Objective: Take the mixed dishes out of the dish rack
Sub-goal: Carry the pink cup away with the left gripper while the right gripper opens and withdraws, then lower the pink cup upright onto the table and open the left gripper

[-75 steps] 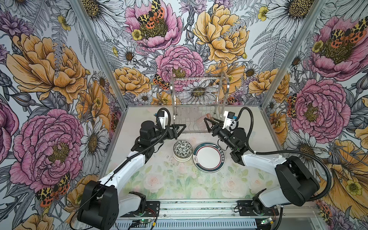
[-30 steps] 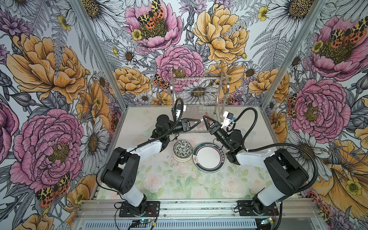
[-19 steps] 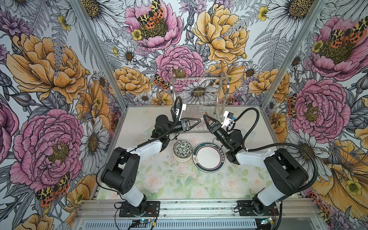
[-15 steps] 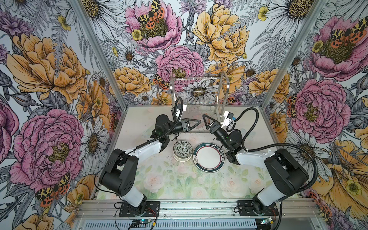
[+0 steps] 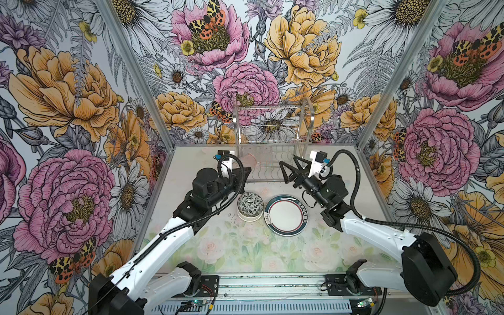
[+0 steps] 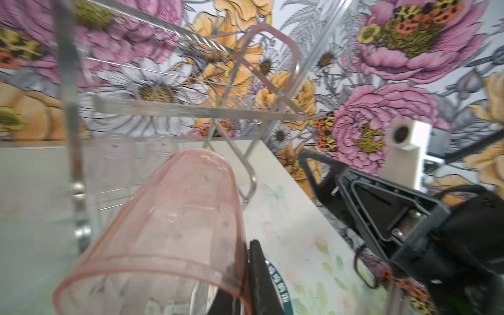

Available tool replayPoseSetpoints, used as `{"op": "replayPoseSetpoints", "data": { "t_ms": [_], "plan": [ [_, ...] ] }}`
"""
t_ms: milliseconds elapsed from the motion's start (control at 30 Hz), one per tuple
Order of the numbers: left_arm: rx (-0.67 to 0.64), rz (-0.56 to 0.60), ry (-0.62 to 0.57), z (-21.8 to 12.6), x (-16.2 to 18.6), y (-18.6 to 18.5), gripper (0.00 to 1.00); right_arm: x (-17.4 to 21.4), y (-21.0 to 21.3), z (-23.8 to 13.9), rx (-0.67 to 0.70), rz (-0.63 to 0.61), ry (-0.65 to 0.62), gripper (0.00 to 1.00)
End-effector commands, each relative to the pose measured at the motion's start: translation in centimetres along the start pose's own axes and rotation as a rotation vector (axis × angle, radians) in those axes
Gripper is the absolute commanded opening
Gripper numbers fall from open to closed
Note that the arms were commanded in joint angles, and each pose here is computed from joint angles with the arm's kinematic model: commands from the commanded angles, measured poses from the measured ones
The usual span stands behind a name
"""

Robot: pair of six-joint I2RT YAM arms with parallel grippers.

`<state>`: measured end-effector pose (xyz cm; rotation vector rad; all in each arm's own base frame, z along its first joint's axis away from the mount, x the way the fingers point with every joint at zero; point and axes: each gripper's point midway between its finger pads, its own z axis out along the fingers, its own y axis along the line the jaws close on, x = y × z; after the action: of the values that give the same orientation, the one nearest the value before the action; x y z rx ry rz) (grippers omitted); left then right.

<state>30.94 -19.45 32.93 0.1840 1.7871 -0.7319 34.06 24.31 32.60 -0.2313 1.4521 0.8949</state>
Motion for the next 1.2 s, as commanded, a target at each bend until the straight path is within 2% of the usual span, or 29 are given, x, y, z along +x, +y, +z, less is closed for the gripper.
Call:
{"op": "replayPoseSetpoints", "data": {
  "t_ms": [0,167,367,633,1033,1067,1167],
  "plan": [
    [-0.337,0.124,0.067,-2.5,-0.3,6.1,0.00,1.6,0.9,-0.6,-0.014,-0.210,0.126,1.00],
    [-0.453,0.145,0.171,-4.4,-2.2,8.9,0.00,2.3,1.8,-1.3,-0.024,-0.341,0.195,1.00],
    [-0.525,0.187,0.355,-4.4,-2.5,13.1,0.00,4.7,2.7,-1.4,-0.043,-0.445,0.298,1.00],
    [-0.549,0.026,0.488,-2.4,-1.0,20.1,0.00,6.6,4.5,-1.0,-0.078,-0.501,0.326,1.00],
    [-0.618,-0.038,0.775,2.0,5.7,29.5,0.00,8.0,4.4,-0.8,-0.061,-0.538,0.362,1.00],
    [-0.627,-0.048,0.821,2.5,7.3,30.5,0.00,8.0,4.4,-0.8,-0.059,-0.542,0.362,1.00],
    [-0.642,-0.050,0.872,3.3,9.1,32.2,0.00,8.3,4.2,-1.0,-0.058,-0.553,0.369,1.00]
  ]
}}
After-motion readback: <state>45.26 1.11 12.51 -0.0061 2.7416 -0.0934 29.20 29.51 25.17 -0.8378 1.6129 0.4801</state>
